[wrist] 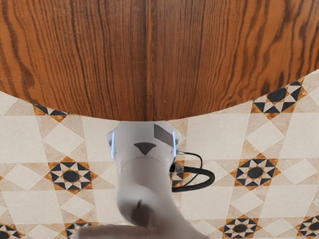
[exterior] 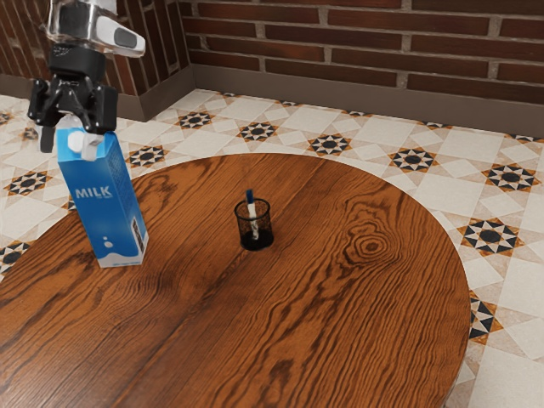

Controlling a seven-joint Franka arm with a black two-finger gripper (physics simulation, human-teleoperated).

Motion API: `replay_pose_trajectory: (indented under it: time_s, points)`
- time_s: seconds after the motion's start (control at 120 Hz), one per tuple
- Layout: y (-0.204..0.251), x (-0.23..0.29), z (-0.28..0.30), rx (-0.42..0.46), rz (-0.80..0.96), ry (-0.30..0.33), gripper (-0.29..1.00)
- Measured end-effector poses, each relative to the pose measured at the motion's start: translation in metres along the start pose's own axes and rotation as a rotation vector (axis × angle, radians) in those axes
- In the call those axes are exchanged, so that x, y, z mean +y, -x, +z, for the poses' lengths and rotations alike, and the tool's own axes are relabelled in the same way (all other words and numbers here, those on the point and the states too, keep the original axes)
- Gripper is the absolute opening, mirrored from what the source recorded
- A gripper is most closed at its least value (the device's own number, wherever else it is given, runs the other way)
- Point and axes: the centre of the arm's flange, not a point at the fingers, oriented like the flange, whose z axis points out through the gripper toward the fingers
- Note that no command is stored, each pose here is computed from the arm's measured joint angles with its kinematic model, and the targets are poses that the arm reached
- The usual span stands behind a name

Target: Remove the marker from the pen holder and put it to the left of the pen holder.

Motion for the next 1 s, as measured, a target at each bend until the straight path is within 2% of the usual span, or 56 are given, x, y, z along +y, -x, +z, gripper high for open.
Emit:
replay_pose_trajectory:
  time_s: [0.1, 0.225, 0.458, 0.567, 0.633, 0.733, 0.85, 1.0]
  points:
    - [-0.039, -0.001, -0.004, 0.159, -0.009, 0.016, 0.70]
    - [-0.171, 0.009, 0.020, 0.211, -0.038, -0.016, 0.70]
    - [-0.328, 0.037, 0.053, 0.552, -0.012, -0.064, 0.70]
    - [-0.351, 0.043, 0.044, 0.719, 0.012, -0.091, 0.70]
    - [-0.361, 0.042, 0.047, 0.788, 0.026, -0.110, 0.70]
    - [-0.381, 0.038, 0.070, 0.839, 0.041, -0.124, 0.70]
    - [-0.391, 0.036, 0.072, 0.912, 0.055, -0.130, 0.70]
    - [-0.401, 0.013, 0.074, 0.956, 0.018, -0.080, 0.70]
